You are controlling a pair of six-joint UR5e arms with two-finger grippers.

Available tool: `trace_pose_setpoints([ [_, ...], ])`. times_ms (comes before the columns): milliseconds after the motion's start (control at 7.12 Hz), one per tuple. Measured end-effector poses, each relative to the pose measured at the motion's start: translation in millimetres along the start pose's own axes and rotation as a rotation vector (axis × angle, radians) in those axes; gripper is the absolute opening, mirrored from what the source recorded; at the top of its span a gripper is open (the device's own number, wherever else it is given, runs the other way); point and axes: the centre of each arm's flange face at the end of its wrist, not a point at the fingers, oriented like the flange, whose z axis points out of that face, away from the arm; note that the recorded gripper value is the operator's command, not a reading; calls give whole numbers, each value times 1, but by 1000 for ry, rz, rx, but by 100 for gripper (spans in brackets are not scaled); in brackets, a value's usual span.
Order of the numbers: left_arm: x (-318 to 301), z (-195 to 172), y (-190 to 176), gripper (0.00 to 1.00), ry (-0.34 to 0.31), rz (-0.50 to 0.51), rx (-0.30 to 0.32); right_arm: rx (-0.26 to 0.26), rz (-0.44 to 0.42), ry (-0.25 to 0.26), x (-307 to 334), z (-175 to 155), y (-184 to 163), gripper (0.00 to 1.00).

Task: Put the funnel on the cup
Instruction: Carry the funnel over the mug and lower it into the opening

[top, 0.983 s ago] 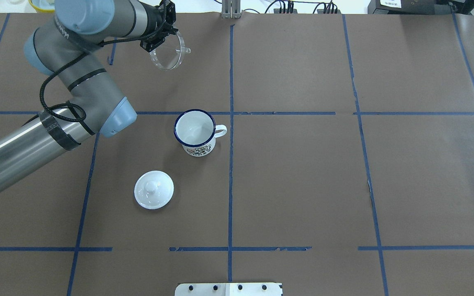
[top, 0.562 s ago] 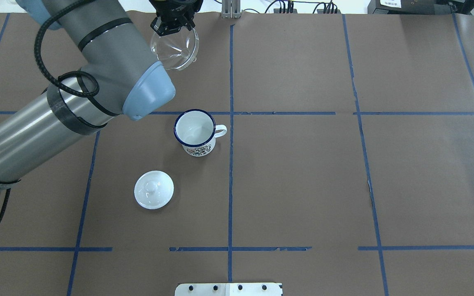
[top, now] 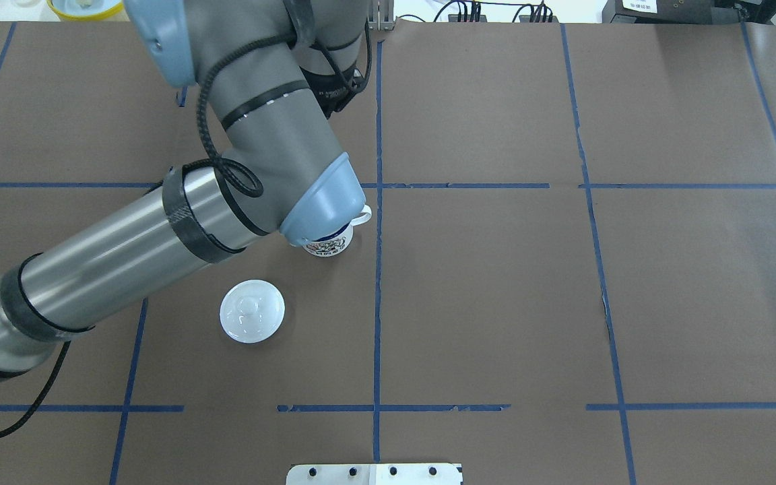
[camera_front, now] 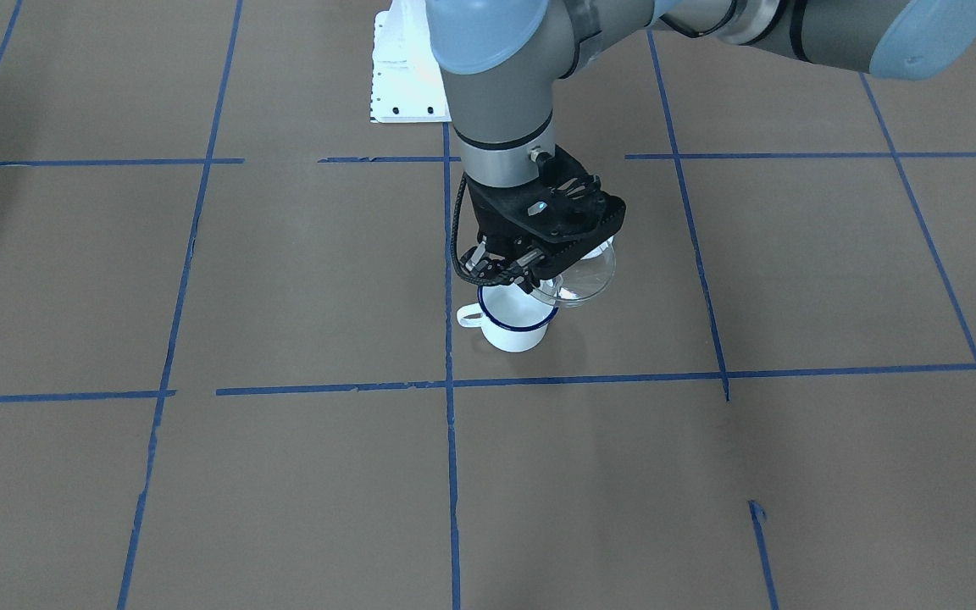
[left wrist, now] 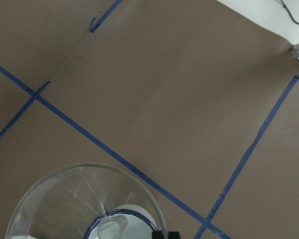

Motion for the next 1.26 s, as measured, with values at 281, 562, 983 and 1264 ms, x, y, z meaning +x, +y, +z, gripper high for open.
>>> trace_pose_setpoints([
  [281,14,39,28,0,-20,47,-27,0,0,0,0,0,0,100],
  [562,23,68,30,0,-18,57,-33,0,0,0,0,0,0,100],
  [983,27,86,37,0,-11,71,-41,0,0,0,0,0,0,100],
  [1264,30,97,38,12,-10,74,-44,0,0,0,0,0,0,100],
])
